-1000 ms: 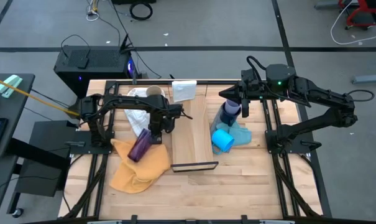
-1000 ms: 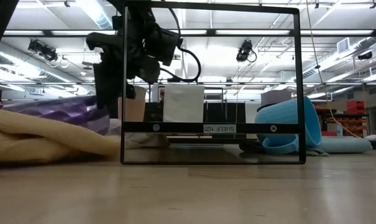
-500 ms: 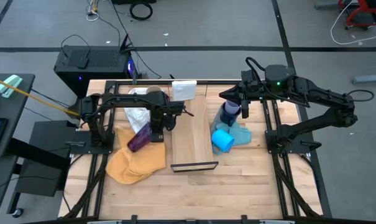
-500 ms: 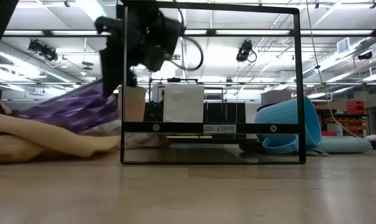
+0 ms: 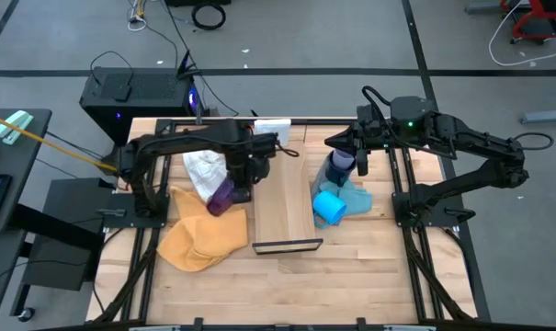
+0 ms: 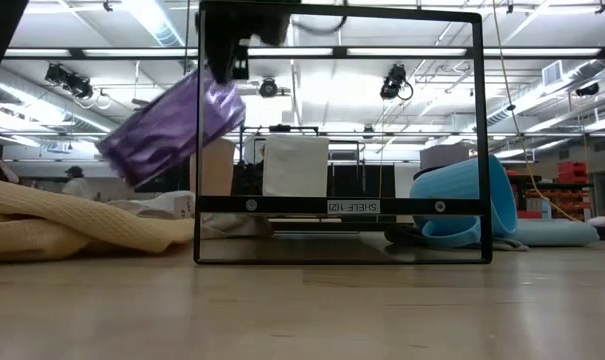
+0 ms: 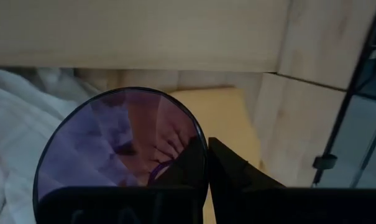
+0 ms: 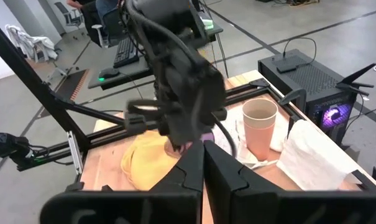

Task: Stack small to large cups/mugs on shelf
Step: Put the violet cup on the shelf

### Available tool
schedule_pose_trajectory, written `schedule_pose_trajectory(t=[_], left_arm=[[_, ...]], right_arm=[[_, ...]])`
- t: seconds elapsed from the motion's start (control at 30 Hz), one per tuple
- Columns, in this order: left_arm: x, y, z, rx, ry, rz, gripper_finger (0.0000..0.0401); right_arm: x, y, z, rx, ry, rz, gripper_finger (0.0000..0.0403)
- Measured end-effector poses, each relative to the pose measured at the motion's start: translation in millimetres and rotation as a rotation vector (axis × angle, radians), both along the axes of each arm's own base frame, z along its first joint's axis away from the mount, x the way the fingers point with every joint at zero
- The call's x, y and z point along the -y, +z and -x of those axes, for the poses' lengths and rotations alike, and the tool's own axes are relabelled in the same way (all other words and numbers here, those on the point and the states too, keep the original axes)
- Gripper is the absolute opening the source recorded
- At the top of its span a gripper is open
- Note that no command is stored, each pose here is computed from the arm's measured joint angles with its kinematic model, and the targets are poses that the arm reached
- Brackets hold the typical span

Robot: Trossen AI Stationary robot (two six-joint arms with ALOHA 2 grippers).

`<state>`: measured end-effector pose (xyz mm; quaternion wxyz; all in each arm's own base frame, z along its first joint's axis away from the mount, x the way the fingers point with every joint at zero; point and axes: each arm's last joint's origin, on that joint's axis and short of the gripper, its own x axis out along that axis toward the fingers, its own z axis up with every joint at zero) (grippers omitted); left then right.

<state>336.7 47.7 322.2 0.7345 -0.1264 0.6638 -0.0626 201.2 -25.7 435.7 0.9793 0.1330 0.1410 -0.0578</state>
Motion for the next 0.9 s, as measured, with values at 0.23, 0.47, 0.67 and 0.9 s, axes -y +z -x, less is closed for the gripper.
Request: schedule_pose_trajectory(t=[0.23,0.47,0.67,0.9], left_arm=[[20,59,-7,0.233,-0.001,-0.087,0.0014],[23,113,-4,0.488,0.119,-0.244,0.0014],[33,128,-12,0.637,0.183,-0.243,0.0014],[62,124,-21,0.655,0.304,-0.407,0.0014]], right_arm=[[-1,3,5,0.012,0.004,0.016,0.0015],[-3,13,25,0.073,0.007,0.038,0.0015],[-6,24,53,0.148,-0.034,0.063,0.0015],[-8,34,82,0.226,-0.105,0.086,0.0015]])
